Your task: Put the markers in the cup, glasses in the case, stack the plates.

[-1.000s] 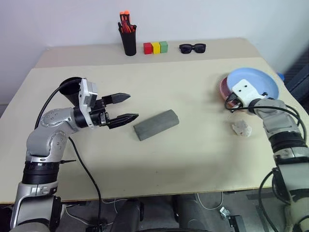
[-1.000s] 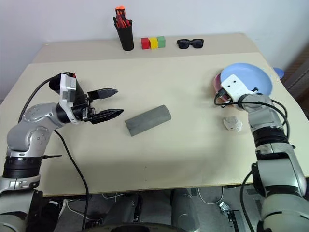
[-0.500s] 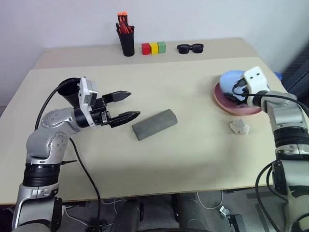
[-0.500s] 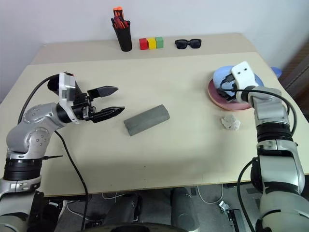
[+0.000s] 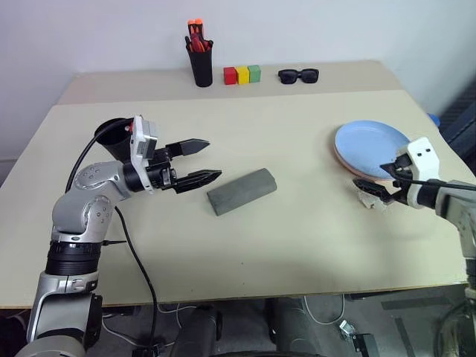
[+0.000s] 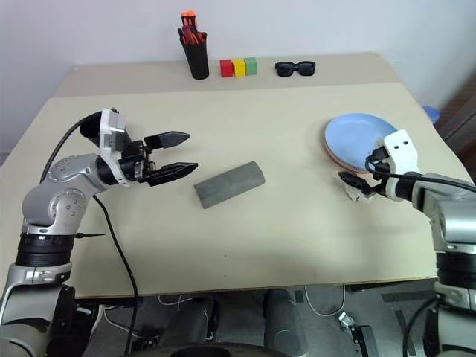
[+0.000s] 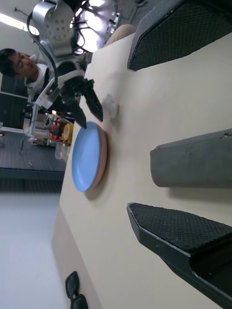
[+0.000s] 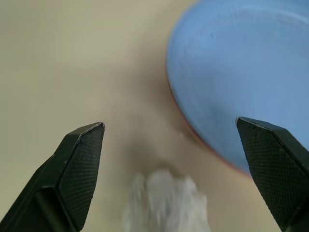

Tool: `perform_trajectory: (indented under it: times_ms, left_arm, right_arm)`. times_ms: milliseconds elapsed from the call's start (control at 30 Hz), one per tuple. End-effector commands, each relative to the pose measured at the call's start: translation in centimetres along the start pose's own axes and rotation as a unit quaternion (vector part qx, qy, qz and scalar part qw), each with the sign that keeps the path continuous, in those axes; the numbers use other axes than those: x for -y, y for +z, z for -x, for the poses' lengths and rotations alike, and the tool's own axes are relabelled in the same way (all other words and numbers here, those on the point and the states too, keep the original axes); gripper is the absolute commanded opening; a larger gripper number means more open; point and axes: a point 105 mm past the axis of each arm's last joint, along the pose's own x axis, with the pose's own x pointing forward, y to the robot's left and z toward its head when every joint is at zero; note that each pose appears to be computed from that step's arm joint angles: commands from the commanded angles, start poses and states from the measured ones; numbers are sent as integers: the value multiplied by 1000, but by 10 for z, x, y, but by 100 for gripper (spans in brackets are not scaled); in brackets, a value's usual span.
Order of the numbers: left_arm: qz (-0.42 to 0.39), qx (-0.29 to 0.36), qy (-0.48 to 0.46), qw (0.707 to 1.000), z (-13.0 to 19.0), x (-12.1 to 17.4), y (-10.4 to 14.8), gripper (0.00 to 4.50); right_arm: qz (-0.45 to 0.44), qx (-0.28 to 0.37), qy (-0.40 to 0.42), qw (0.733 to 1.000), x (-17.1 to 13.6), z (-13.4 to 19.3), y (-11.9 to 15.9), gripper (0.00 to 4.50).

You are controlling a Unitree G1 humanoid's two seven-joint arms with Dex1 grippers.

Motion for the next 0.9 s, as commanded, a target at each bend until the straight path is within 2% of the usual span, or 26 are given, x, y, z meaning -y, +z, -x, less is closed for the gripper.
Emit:
perform_trajectory:
  times_ms: [33, 133, 300, 400, 467, 533, 633, 733, 800, 900]
  left_arm:
    - [-23, 7, -3, 1000, -2, -1, 7, 450]
    - [-32, 3, -4, 999, -3, -3, 6, 450]
    - [-36, 9, -3, 999, -4, -4, 9, 450]
    - [-38, 7, -2, 999, -3, -1, 8, 450]
    - [-37, 7, 0, 999, -2, -1, 8, 450]
    - [-38, 6, 3, 999, -1, -1, 8, 450]
    - [-38, 6, 2, 999, -1, 1, 7, 450]
    - [-37, 10, 3, 999, -3, 2, 8, 450]
    - [-36, 13, 5, 999, -3, 1, 9, 450]
    - [-43, 20, 16, 999, -3, -2, 11, 450]
  right_arm:
    - [12, 5, -10, 1000, 4, 13, 6, 444]
    - [10, -33, 10, 999, -2, 14, -9, 444]
    - [28, -62, -10, 998, 4, 6, -24, 444]
    - [30, -64, -1, 998, 2, 3, -24, 357]
    - [41, -76, 1, 996, 2, 2, -28, 265]
    - [46, -79, -2, 996, 4, 2, -28, 154]
    - [51, -64, 6, 997, 3, 3, -17, 16]
    - [16, 12, 60, 998, -10, 8, 21, 7]
    - [14, 38, 57, 998, -8, 9, 35, 7]
    - [38, 86, -74, 993, 32, -1, 59, 7]
